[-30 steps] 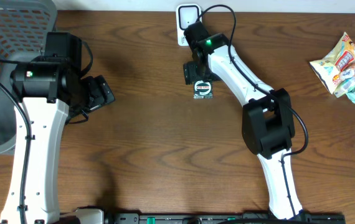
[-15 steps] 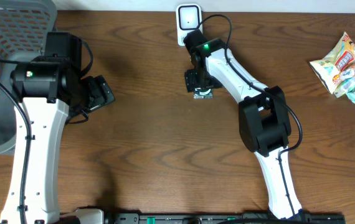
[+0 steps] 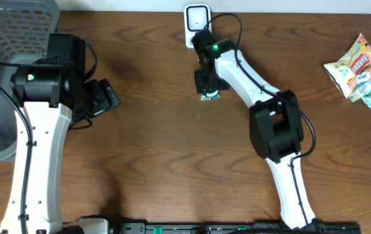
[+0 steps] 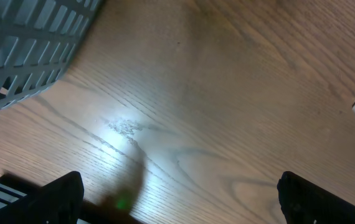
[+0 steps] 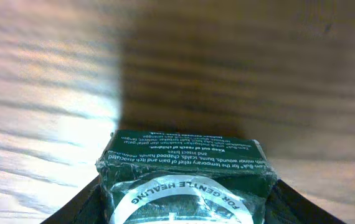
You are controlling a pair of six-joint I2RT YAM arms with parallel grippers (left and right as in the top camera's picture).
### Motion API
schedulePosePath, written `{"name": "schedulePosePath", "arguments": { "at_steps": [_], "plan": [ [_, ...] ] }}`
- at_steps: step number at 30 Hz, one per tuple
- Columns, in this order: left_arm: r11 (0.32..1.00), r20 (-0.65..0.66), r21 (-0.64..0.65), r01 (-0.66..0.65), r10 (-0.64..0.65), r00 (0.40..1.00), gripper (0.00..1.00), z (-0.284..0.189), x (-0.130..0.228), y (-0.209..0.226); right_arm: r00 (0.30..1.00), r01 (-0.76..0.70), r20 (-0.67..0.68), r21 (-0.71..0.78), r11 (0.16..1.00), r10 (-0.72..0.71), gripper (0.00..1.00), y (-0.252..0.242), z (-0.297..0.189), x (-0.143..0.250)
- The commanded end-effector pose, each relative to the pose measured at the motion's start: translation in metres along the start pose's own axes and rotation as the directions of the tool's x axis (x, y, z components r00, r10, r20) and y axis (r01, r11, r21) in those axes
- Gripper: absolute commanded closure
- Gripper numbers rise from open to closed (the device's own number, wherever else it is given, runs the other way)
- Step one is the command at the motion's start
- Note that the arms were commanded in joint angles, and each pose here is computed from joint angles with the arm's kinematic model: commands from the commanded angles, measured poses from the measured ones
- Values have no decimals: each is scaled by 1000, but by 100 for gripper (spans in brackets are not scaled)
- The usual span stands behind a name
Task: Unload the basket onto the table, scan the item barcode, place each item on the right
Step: 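Raise the Zam-Buk tin up to the white scanner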
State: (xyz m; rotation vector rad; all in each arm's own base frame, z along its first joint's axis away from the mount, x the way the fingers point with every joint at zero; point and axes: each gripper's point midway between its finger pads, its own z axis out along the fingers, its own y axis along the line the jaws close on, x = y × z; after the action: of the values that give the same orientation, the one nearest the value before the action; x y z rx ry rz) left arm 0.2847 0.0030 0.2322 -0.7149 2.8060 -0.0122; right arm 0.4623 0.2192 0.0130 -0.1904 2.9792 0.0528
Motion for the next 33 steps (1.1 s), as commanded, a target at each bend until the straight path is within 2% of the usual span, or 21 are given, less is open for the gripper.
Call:
{"name": "schedulePosePath", "arguments": {
  "at_steps": [1, 8, 16, 24, 29, 33],
  "plan": [
    [1000, -6, -11, 9, -9, 1000, 3, 1, 0, 2, 988, -20, 153, -32, 999, 24, 54, 2, -36, -46],
    [1000, -6, -11, 9, -9, 1000, 2, 1, 0, 2, 890, 27, 456, -59, 998, 3, 55, 8, -100, -124],
    [1000, -6, -11, 9, -9, 1000, 2, 1, 0, 1, 703, -10, 711, -34, 999, 31, 56, 4, -139, -187],
    [1000, -6, -11, 9, -9, 1000, 2, 1, 0, 1, 571, 24, 821, -20, 1000, 3, 56, 10, -146, -220],
    [1000, -6, -11, 9, -9, 1000, 2, 1, 0, 1, 484, 29, 875, 8, 1000, -21, 52, 11, -146, -237],
    [1000, -6, -11, 9, -9, 1000, 2, 1, 0, 2, 462, -1, 887, 26, 1000, -22, 52, 7, -125, -244]
  ]
}}
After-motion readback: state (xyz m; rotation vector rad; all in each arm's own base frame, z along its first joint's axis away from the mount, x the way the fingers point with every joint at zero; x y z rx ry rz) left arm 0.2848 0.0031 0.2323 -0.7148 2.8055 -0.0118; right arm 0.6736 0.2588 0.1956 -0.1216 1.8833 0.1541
